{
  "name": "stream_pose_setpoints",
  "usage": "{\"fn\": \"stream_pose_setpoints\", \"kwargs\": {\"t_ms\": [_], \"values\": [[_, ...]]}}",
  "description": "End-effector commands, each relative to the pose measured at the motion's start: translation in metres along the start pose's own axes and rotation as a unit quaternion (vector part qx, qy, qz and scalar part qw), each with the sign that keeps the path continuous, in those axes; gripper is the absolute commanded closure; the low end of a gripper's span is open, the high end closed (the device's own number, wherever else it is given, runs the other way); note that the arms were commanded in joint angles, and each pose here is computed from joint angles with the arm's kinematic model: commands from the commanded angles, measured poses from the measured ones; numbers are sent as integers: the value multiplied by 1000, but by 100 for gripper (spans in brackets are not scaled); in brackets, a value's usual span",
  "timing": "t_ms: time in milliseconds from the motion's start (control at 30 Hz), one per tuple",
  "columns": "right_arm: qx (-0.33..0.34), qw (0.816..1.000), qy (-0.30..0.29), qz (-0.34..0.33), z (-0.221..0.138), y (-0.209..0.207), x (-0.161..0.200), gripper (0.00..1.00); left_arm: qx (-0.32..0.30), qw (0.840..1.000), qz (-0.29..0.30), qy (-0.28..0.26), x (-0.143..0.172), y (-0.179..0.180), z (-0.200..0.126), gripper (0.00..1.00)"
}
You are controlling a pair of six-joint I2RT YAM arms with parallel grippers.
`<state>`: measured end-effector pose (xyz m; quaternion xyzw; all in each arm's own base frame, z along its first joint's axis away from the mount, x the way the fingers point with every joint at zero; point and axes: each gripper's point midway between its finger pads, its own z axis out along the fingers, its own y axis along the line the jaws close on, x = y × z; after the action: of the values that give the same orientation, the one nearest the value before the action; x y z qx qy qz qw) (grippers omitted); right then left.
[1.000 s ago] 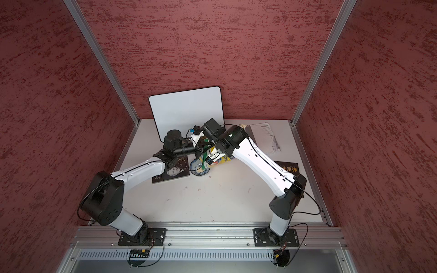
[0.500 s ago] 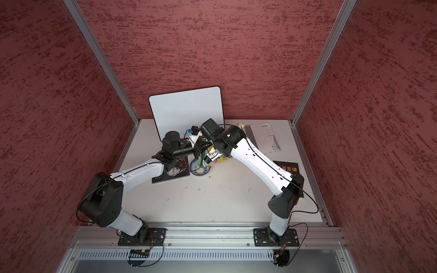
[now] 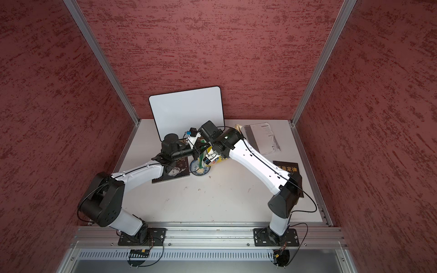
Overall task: Pour the oats into the breakfast bowl
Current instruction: Pour the oats into the bowl.
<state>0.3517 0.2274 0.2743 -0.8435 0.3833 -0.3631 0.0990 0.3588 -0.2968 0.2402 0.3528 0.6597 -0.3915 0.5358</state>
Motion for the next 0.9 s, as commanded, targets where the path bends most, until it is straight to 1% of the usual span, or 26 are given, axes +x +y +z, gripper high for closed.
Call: {"fn": "stream_pose_setpoints", "kwargs": {"t_ms": [0,167,233,467,867], "values": [[106,989,58,79,-41,-41,45,100,2,1000,-7,1,6,0,1,93],[131,985,68,88,-54,-53,57,100,1,1000,-5,-5,1,0,0,93],[136,985,77,79,-55,-57,59,100,1,1000,-5,-6,0,0,0,93],[137,985,80,63,-49,-56,55,100,-4,1000,-16,-1,14,3,0,93],[155,980,85,88,-57,-66,64,100,-2,1000,-12,-12,3,4,3,93]]}}
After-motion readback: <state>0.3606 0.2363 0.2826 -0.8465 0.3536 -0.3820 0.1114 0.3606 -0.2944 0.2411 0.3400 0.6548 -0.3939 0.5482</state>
